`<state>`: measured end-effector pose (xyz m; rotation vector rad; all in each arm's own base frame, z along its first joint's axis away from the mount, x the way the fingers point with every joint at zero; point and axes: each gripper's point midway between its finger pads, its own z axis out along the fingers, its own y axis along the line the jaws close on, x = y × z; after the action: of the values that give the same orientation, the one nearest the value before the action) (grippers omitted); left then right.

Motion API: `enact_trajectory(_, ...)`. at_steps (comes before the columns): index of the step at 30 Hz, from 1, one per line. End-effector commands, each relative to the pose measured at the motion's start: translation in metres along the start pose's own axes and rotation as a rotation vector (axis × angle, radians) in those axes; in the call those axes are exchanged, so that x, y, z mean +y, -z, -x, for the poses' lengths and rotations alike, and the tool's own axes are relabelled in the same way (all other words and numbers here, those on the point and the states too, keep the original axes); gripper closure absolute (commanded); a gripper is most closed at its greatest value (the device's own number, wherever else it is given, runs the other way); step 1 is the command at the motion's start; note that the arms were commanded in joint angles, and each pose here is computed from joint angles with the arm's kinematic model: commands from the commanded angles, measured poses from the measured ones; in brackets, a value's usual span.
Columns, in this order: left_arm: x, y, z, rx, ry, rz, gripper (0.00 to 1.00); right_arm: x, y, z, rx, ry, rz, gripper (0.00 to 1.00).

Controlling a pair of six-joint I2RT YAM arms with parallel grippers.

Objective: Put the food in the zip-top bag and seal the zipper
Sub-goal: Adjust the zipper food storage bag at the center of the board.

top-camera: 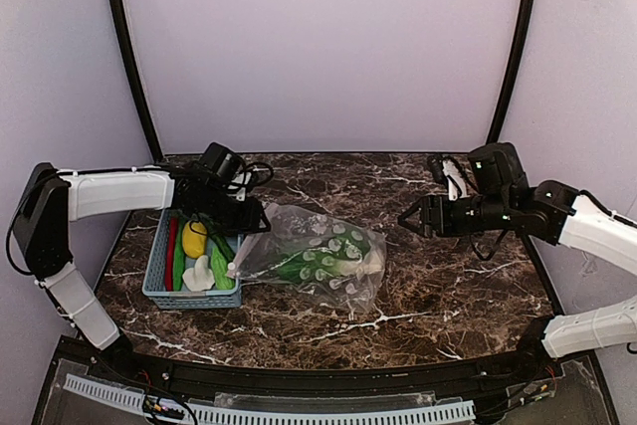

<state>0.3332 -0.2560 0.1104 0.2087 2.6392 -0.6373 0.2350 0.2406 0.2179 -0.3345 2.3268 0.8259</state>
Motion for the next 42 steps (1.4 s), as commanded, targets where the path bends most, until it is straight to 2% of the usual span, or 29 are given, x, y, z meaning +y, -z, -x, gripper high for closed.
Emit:
enact_trajectory(1,-0.006,-0.002,-0.008,0.017,0.027,-0.071,0.67,0.003,0.003,0.003,-0.022,-0.010,0.020,0.33)
enact_trajectory(5,-0.011,0.005,-0.007,0.003,0.030,-0.101,0.90,0.005,0.004,0.004,-0.023,-0.009,0.027,0.33)
enact_trajectory(8,-0.021,0.018,0.000,-0.029,0.023,-0.139,0.98,0.007,0.005,0.006,-0.025,-0.007,0.037,0.33)
enact_trajectory(13,-0.054,0.054,0.020,-0.114,-0.019,-0.270,0.99,0.011,0.009,0.009,-0.032,-0.006,0.052,0.33)
enact_trajectory(19,-0.125,0.129,0.065,-0.254,-0.182,-0.498,0.99,0.018,0.011,0.013,-0.034,-0.006,0.078,0.33)
enact_trajectory(23,-0.161,0.162,0.081,-0.276,-0.275,-0.553,0.99,0.021,0.013,0.014,-0.035,-0.013,0.087,0.33)
enact_trajectory(27,-0.198,0.180,0.079,-0.286,-0.368,-0.595,0.99,0.025,0.014,0.017,-0.042,-0.020,0.102,0.32)
enact_trajectory(29,-0.213,0.178,0.069,-0.270,-0.405,-0.606,0.99,0.029,0.016,0.021,-0.051,-0.022,0.118,0.23)
enact_trajectory(31,-0.226,0.164,0.052,-0.231,-0.435,-0.601,0.99,0.033,0.018,0.025,-0.063,-0.028,0.133,0.19)
enact_trajectory(40,-0.207,0.081,-0.001,-0.057,-0.428,-0.444,0.99,0.047,0.021,0.039,-0.110,-0.077,0.204,0.20)
enact_trajectory(42,-0.209,0.073,-0.011,-0.037,-0.437,-0.440,0.99,0.049,0.022,0.042,-0.119,-0.075,0.209,0.25)
